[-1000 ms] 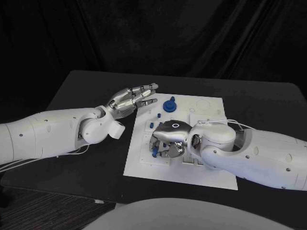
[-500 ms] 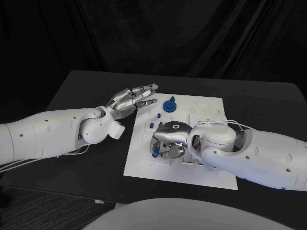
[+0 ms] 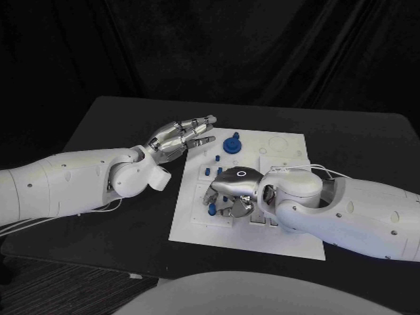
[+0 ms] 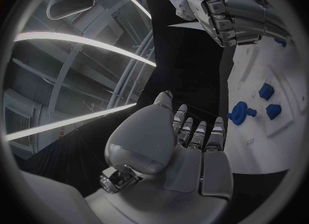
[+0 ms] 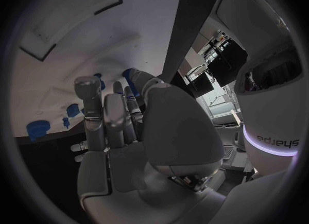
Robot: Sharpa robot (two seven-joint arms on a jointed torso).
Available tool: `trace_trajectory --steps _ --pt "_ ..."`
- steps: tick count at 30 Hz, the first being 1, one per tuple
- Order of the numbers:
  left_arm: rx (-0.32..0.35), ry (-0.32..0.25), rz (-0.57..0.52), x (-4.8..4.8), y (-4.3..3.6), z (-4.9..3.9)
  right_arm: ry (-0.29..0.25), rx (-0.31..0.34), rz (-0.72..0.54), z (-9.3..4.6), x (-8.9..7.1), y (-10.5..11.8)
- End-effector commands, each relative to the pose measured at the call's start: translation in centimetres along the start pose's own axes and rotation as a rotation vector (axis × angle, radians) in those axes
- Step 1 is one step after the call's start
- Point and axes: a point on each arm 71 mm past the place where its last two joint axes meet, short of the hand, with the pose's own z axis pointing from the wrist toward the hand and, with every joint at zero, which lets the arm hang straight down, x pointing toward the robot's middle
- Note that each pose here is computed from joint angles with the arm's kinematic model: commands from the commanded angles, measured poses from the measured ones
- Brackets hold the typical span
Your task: Assemble the parts on the task board
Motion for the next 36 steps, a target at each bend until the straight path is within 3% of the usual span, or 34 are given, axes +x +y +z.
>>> trace_trajectory --steps 1,10,16,21,27,32,36 --pt "0.009 0.013 -0.014 0.19 0.03 0.04 0.003 0.011 -0.004 0.0 0.1 -0.1" --pt "0.007 0.013 -0.014 0.18 0.09 0.07 -0.029 -0.002 -0.002 -0.3 -0.1 0.0" --pt "0.007 0.012 -0.014 0.14 0.08 0.02 -0.140 -0.030 -0.006 -1.5 -1.1 0.0" --pt "0.007 0.006 -0.011 -0.02 0.00 -0.21 -0.303 -0.054 -0.039 -4.4 -4.2 -0.5" --pt "0.007 -0.002 -0.007 -0.27 -0.06 -0.42 -0.427 -0.007 -0.021 -8.8 -8.3 -2.1" --pt "0.007 -0.003 -0.007 -0.27 -0.03 -0.37 -0.467 0.086 0.015 -12.1 -9.7 -4.0" --pt "0.007 -0.003 -0.007 -0.25 0.00 -0.36 -0.422 0.196 0.054 -13.8 -9.2 -5.8"
